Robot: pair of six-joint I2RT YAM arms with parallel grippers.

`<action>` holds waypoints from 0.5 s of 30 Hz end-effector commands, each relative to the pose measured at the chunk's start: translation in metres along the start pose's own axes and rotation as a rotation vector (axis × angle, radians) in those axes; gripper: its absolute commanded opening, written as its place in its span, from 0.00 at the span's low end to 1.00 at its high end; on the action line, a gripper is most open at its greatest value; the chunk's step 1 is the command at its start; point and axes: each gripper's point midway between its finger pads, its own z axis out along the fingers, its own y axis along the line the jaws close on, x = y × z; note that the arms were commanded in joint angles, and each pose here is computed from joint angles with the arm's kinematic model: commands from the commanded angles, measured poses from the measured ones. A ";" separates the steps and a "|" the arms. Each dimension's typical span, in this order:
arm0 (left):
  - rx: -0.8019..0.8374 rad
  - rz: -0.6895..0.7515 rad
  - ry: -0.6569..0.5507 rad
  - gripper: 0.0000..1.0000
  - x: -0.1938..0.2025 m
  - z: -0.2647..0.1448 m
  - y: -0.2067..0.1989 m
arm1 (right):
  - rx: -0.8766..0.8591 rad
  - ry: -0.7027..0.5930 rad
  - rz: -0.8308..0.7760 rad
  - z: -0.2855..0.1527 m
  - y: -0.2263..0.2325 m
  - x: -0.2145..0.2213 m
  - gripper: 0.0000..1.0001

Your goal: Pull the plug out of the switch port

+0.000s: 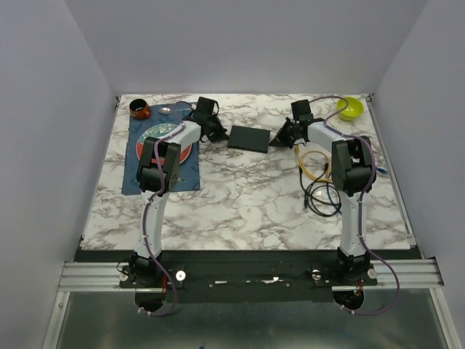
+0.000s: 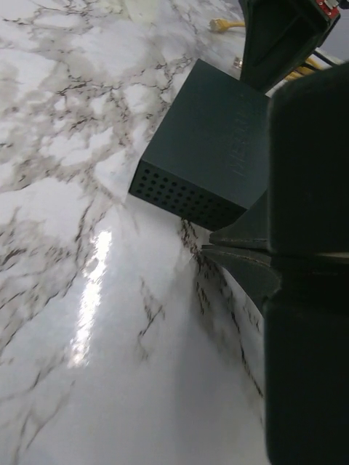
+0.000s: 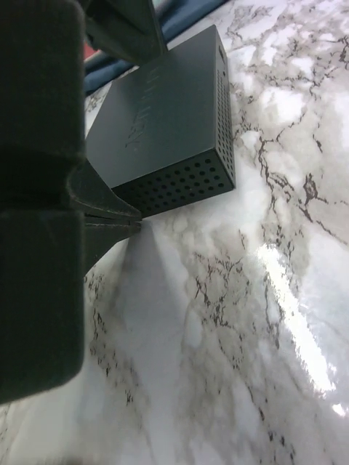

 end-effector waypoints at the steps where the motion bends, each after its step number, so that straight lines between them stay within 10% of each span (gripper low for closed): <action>1: 0.083 0.006 0.105 0.00 0.039 0.006 -0.020 | -0.010 0.074 -0.001 0.010 0.005 0.018 0.01; 15: 0.111 0.005 0.159 0.00 0.099 -0.031 -0.020 | 0.013 0.126 -0.042 -0.009 -0.014 0.067 0.01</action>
